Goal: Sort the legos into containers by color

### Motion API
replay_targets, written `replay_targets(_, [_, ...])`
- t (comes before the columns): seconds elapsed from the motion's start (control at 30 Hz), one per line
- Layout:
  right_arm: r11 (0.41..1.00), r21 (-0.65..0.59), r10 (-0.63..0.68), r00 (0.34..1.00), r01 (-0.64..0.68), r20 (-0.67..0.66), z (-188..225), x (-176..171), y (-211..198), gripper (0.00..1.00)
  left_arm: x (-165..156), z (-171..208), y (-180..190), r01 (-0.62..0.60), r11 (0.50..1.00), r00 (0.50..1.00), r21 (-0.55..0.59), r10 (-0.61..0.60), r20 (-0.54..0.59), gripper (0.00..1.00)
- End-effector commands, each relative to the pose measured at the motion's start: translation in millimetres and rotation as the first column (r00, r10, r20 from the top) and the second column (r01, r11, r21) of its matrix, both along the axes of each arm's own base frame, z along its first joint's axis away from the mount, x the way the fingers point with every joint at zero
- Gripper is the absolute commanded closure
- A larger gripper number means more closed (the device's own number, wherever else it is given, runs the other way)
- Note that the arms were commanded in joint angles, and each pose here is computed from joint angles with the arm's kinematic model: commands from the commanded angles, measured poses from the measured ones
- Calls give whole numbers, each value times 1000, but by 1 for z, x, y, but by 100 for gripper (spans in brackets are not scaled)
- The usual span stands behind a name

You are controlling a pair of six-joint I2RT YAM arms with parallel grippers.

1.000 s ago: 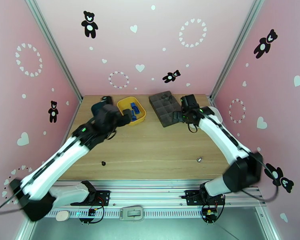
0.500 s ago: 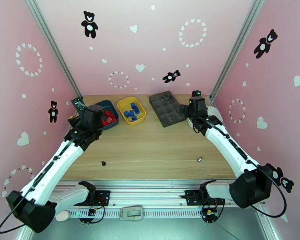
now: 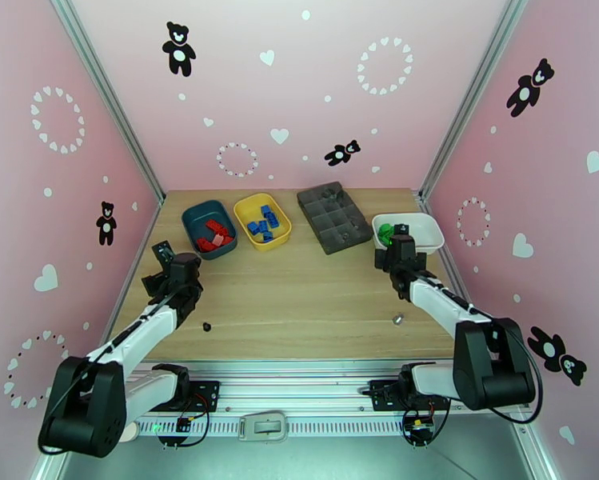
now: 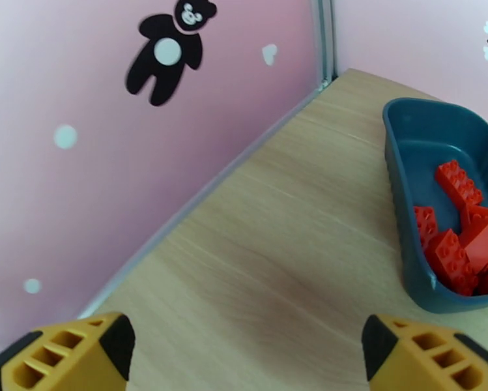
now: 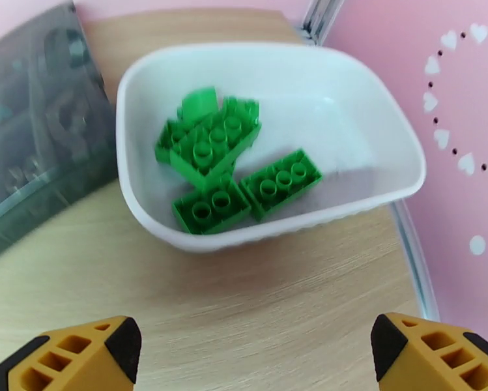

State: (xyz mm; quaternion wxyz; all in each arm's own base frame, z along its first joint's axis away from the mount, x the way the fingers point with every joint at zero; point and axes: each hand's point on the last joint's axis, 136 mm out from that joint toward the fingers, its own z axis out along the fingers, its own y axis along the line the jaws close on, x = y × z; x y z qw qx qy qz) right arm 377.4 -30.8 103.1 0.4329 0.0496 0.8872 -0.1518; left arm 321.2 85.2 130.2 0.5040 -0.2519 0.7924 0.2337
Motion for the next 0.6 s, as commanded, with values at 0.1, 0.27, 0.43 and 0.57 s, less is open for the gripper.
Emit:
replay_targets(0.1, [996, 19, 80, 986, -84, 143, -9, 33, 12, 1, 46, 6, -17, 167, 986, 971, -28, -159, 180, 6])
replay_targets(0.27, [982, 28, 176, 962, -186, 207, -9, 22, 28, 1, 73, -12, -34, 325, 944, 939, -52, -315, 140, 4])
replay_targets(0.43, [973, 22, 216, 947, -228, 238, -16, 16, 34, 1, 69, -16, -44, 390, 920, 903, -26, -377, 206, 1])
replay_targets(0.57, [973, 39, 211, 944, -229, 253, -15, 19, 32, 1, 69, -16, -44, 389, 921, 902, -22, -376, 210, 2])
